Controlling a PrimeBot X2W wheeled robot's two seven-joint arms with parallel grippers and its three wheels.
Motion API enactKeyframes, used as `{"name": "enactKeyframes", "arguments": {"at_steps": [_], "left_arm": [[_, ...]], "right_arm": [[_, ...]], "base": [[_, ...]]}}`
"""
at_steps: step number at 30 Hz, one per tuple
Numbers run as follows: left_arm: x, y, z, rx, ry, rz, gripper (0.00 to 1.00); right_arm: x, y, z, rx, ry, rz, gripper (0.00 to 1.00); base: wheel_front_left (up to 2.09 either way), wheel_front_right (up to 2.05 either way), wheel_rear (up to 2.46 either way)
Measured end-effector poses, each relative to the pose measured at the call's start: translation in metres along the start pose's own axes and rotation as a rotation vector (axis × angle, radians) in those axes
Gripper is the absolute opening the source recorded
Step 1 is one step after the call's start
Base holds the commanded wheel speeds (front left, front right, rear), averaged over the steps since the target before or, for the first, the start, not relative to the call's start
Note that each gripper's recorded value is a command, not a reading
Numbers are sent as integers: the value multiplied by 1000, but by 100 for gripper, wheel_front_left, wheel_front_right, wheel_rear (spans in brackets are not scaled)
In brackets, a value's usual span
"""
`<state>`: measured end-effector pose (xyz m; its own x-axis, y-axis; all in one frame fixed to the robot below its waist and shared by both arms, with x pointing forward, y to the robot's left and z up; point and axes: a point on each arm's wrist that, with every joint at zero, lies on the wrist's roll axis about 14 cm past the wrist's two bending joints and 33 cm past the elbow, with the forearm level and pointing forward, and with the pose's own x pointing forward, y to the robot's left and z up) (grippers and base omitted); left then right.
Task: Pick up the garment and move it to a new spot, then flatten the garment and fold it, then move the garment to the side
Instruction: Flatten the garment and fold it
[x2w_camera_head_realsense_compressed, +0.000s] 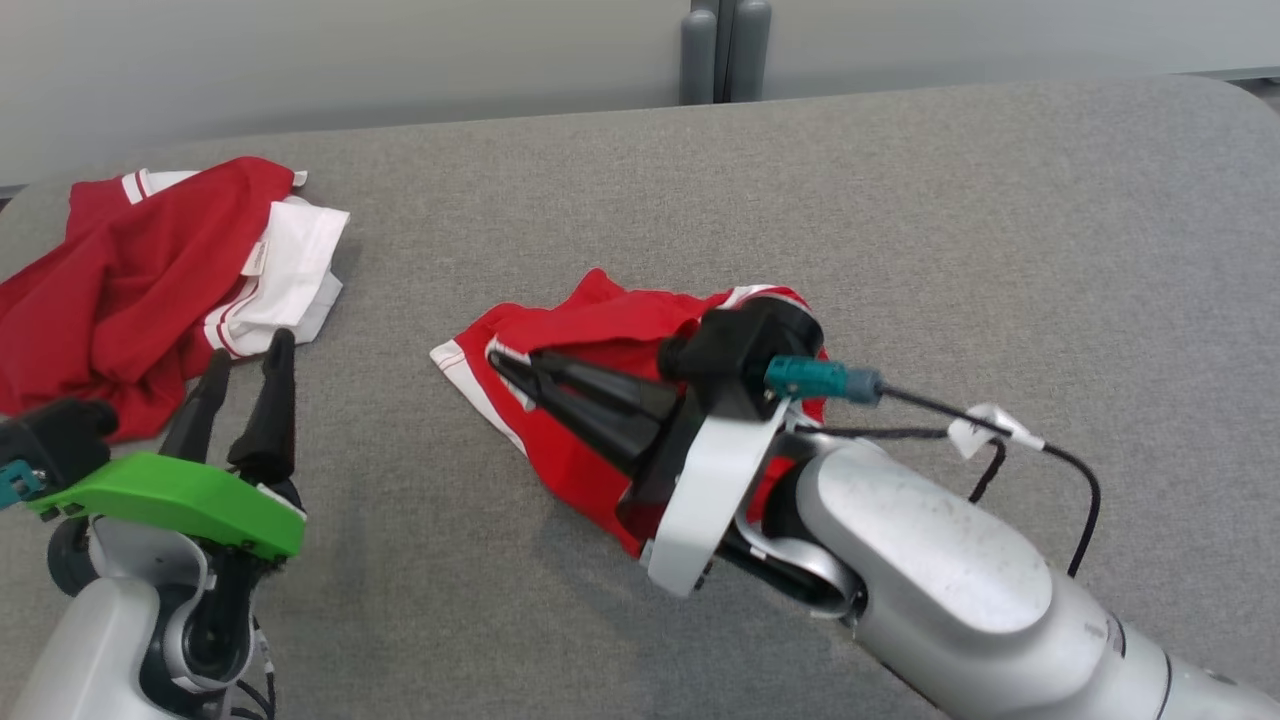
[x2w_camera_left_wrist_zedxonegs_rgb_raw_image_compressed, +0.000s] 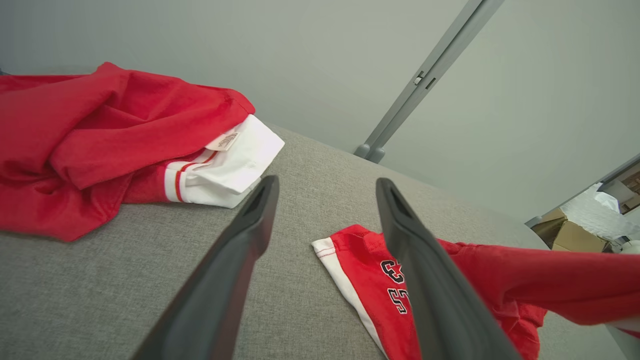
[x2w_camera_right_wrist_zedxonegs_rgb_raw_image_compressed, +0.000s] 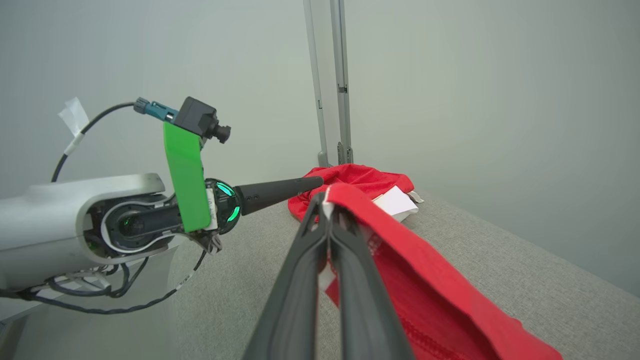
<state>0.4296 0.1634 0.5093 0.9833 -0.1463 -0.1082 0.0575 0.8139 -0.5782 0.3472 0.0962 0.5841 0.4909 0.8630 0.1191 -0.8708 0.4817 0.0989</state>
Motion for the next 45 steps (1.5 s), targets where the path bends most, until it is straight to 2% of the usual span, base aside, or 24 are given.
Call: {"name": "enactKeyframes", "arguments": {"at_steps": [9, 14, 20, 26, 30, 35, 38, 41, 45], "left_arm": [[-14, -44, -15, -44, 21, -99, 100], [-23, -55, -18, -59, 18, -118, 100], [-28, -62, -15, -86, -1, -126, 100], [-33, -66, -9, -99, -26, -130, 100], [-33, -65, -5, -103, -42, -126, 100], [-32, -58, -5, -71, -26, -118, 100], [-31, -61, -14, -67, 11, -125, 100], [-31, -73, -30, -72, 67, -158, 100], [-34, -95, -56, -87, 162, -219, 100]], "right_arm": [[5, -20, 106, 25, -137, -8, 0], [7, -21, 143, 10, -143, 11, 0], [10, -32, 186, 8, -145, -38, 0], [8, -38, 213, 79, -144, -78, 0], [7, -40, 213, 170, -112, -93, 0], [4, -62, 201, 203, -62, -157, 0], [-13, -107, 167, 232, 19, -295, 0], [-55, -163, 110, 275, 152, -500, 0], [-113, -203, 44, 308, 319, -686, 0]], "base": [[0, 0, 0], [0, 0, 0], [0, 0, 0], [0, 0, 0], [0, 0, 0], [0, 0, 0], [0, 0, 0], [0, 0, 0], [0, 0, 0]]}}
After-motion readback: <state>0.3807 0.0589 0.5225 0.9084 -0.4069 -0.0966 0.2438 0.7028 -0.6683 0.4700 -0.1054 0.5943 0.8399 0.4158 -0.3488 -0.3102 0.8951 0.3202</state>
